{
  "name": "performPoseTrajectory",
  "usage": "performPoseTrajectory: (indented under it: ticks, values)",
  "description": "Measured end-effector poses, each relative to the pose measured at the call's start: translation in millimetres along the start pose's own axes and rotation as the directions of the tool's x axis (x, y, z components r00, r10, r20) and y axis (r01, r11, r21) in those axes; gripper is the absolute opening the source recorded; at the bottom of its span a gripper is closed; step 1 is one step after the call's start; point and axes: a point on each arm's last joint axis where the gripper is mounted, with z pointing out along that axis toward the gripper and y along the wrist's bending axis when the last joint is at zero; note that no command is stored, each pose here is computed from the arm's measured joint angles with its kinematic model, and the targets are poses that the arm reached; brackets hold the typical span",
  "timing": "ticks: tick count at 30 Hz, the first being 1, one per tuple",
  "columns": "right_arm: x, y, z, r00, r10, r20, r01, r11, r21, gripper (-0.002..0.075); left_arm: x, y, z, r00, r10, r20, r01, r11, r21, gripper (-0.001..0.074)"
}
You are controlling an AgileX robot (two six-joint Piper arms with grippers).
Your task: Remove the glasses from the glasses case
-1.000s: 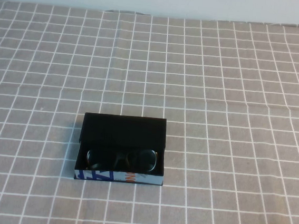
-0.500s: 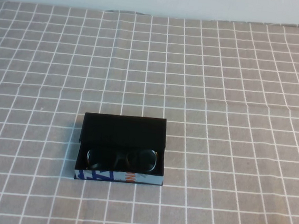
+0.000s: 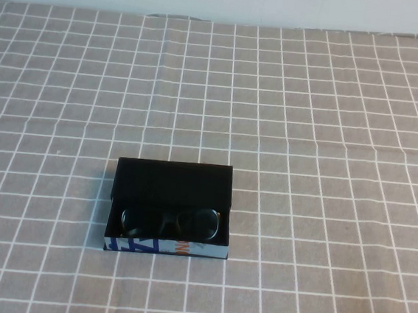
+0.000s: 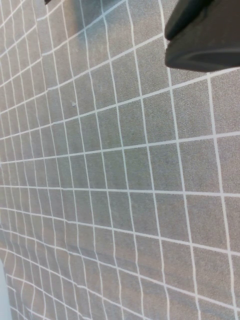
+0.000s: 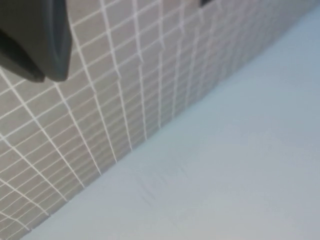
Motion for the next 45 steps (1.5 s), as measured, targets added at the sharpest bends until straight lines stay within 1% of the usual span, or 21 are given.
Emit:
performPoseTrajectory:
  ticks: [2, 5, 8, 10, 12, 14, 16, 17, 19, 20, 22, 24, 27, 30, 33, 35, 37, 41, 44, 45]
  values:
    - [-0.7, 0.6, 0.0, 0.997, 0.077, 0.007, -0.077, 0.997, -0.008, -0.0018, 0.0, 0.0, 0.0, 1.000, 0.000, 0.000, 0.000, 1.000, 0.000, -0.0004]
    - [3.4, 3.7, -0.3, 0.987, 0.154, -0.048, -0.155, 0.987, -0.028, -0.0018, 0.0, 0.0, 0.0, 1.000, 0.000, 0.000, 0.000, 1.000, 0.000, -0.0004]
    - [3.5, 20.6, 0.7, 0.967, 0.149, -0.207, -0.164, 0.985, -0.054, -0.0018, 0.0, 0.0, 0.0, 1.000, 0.000, 0.000, 0.000, 1.000, 0.000, -0.0004]
    - [-0.9, 36.4, 5.6, 0.930, 0.107, -0.351, -0.132, 0.990, -0.048, -0.0018, 0.0, 0.0, 0.0, 1.000, 0.000, 0.000, 0.000, 1.000, 0.000, -0.0004]
    - [-5.3, 48.2, 13.4, 0.869, 0.040, -0.494, -0.064, 0.997, -0.031, -0.0018, 0.0, 0.0, 0.0, 1.000, 0.000, 0.000, 0.000, 1.000, 0.000, -0.0004]
    - [-11.5, 57.9, 25.4, 0.775, -0.015, -0.632, 0.011, 1.000, -0.009, -0.0018, 0.0, 0.0, 0.0, 1.000, 0.000, 0.000, 0.000, 1.000, 0.000, -0.0004]
    - [-18.5, 63.1, 39.4, 0.690, -0.050, -0.722, 0.082, 0.997, 0.008, -0.0018, 0.0, 0.0, 0.0, 1.000, 0.000, 0.000, 0.000, 1.000, 0.000, -0.0004]
    - [-25.0, 66.3, 48.8, 0.651, -0.083, -0.755, 0.133, 0.991, 0.005, -0.0018, 0.0, 0.0, 0.0, 1.000, 0.000, 0.000, 0.000, 1.000, 0.000, -0.0004]
    - [-32.1, 69.2, 68.5, 0.571, -0.108, -0.814, 0.190, 0.982, 0.003, -0.0018, 0.0, 0.0, 0.0, 1.000, 0.000, 0.000, 0.000, 1.000, 0.000, -0.0004]
    - [-36.8, 71.6, 79.5, 0.538, -0.128, -0.833, 0.215, 0.977, -0.011, -0.0018, 0.0, 0.0, 0.0, 1.000, 0.000, 0.000, 0.000, 1.000, 0.000, -0.0004]
    - [-47.1, 79.0, 102.0, 0.496, -0.173, -0.851, 0.252, 0.966, -0.050, -0.0018, 0.0, 0.0, 0.0, 1.000, 0.000, 0.000, 0.000, 1.000, 0.000, -0.0005]
    - [-49.5, 85.6, 123.0, 0.441, -0.219, -0.870, 0.280, 0.955, -0.098, -0.0018, 0.0, 0.0, 0.0, 1.000, 0.000, 0.000, 0.000, 1.000, 0.000, -0.0005]
    - [-43.2, 106.2, 155.9, 0.333, -0.326, -0.885, 0.326, 0.920, -0.216, -0.0018, 0.0, 0.0, 0.0, 1.000, 0.000, 0.000, 0.000, 1.000, 0.000, -0.0004]
    - [-28.0, 134.8, 183.3, 0.219, -0.458, -0.861, 0.371, 0.856, -0.361, -0.0018, 0.0, 0.0, 0.0, 1.000, 0.000, 0.000, 0.000, 1.000, 0.000, -0.0005]
    - [-4.6, 161.8, 204.1, 0.099, -0.582, -0.807, 0.401, 0.766, -0.502, -0.0018, 0.0, 0.0, 0.0, 1.000, 0.000, 0.000, 0.000, 1.000, 0.000, -0.0004]
    - [12.5, 179.8, 216.1, 0.012, -0.672, -0.740, 0.408, 0.679, -0.610, -0.0018, 0.0, 0.0, 0.0, 1.000, 0.000, 0.000, 0.000, 1.000, 0.000, -0.0004]
    - [29.5, 193.6, 227.1, -0.058, -0.739, -0.672, 0.395, 0.601, -0.695, -0.0018, 0.0, 0.0, 0.0, 1.000, 0.000, 0.000, 0.000, 1.000, 0.000, -0.0004]
    - [57.6, 221.2, 246.0, -0.161, -0.856, -0.492, 0.335, 0.422, -0.843, -0.0003, 0.0, 0.0, 0.0, 1.000, 0.000, 0.000, 0.000, 1.000, 0.000, -0.0004]
    - [78.2, 232.4, 258.9, -0.229, -0.905, -0.359, 0.276, 0.293, -0.915, 0.0066, 0.0, 0.0, 0.0, 1.000, 0.000, 0.000, 0.000, 1.000, 0.000, -0.0004]
    - [86.3, 233.1, 263.5, -0.248, -0.910, -0.333, 0.256, 0.270, -0.928, 0.0093, 0.0, 0.0, 0.0, 1.000, 0.000, 0.000, 0.000, 1.000, 0.000, -0.0004]
